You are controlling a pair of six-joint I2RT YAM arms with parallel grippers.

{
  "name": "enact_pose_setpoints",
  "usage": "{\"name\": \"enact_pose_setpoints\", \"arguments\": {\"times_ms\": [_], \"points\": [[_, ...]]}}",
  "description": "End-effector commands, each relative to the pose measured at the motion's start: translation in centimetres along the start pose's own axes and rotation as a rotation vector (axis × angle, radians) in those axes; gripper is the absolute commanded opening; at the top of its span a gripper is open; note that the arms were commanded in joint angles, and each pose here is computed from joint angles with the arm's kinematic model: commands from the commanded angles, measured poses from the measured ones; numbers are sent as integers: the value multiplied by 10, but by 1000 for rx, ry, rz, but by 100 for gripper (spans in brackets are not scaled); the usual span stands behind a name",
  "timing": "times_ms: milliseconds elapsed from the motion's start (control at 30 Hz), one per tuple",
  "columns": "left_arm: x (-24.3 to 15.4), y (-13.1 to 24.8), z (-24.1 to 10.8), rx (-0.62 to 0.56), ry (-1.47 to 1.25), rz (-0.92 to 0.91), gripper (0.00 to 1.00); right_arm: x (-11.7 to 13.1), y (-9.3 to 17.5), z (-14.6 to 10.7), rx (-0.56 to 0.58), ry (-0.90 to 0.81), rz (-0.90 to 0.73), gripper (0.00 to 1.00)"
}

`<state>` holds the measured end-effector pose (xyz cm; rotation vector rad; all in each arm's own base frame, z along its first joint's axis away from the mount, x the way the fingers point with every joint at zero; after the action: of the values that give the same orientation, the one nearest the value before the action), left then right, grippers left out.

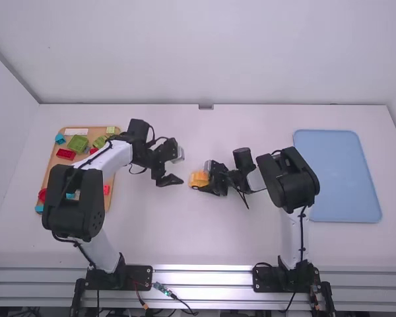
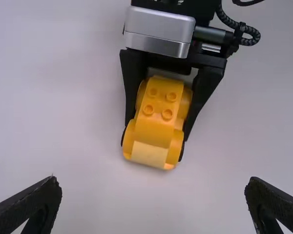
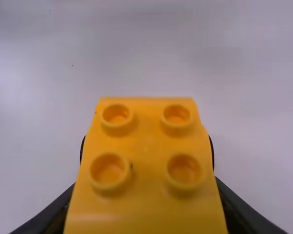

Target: Assemble lego blocks to make yellow taxi

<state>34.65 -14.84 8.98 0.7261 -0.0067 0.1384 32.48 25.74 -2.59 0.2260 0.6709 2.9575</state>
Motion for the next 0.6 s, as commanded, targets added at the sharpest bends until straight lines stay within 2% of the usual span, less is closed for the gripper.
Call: {"name": "enact_pose_setpoints", "arguments": {"times_ms": [0,100,233,300,333,400,500,567], "points": [[-3,-1,1,-7,36,-6,99,-8,6,-12,35,-85,-43,38],[-3,-2,1,-12,27,-3,99,-13,20,-7,35,-86,-74,37],[-2,-4,-2,-16,15,9,99,-32,56,-9,140,-106,-222,29],[-1,-6,-4,-19,13,18,99,-50,86,-11,222,-135,-354,22],[-1,-7,-4,-20,17,21,99,-53,94,-12,239,-143,-383,22],[2,-8,-6,-25,37,42,99,-68,130,-13,304,-173,-512,18],[5,-10,-7,-34,37,61,99,-80,177,-13,352,-214,-652,14],[6,-11,-7,-35,32,66,99,-84,199,-13,364,-232,-712,12]]}}
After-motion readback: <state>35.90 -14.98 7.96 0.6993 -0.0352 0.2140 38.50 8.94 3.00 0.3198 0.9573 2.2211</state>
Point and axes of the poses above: each hand's point on the last joint's axis, 136 mm out from that joint toward the fingers, its own y axis back along the fingers, its own x axis along the line the jaws close on, z = x × y, the point moved 1 cm from there along y, back along the fingers, and after that the axes turned 5 degrees about -y, right-handed, at the moved point
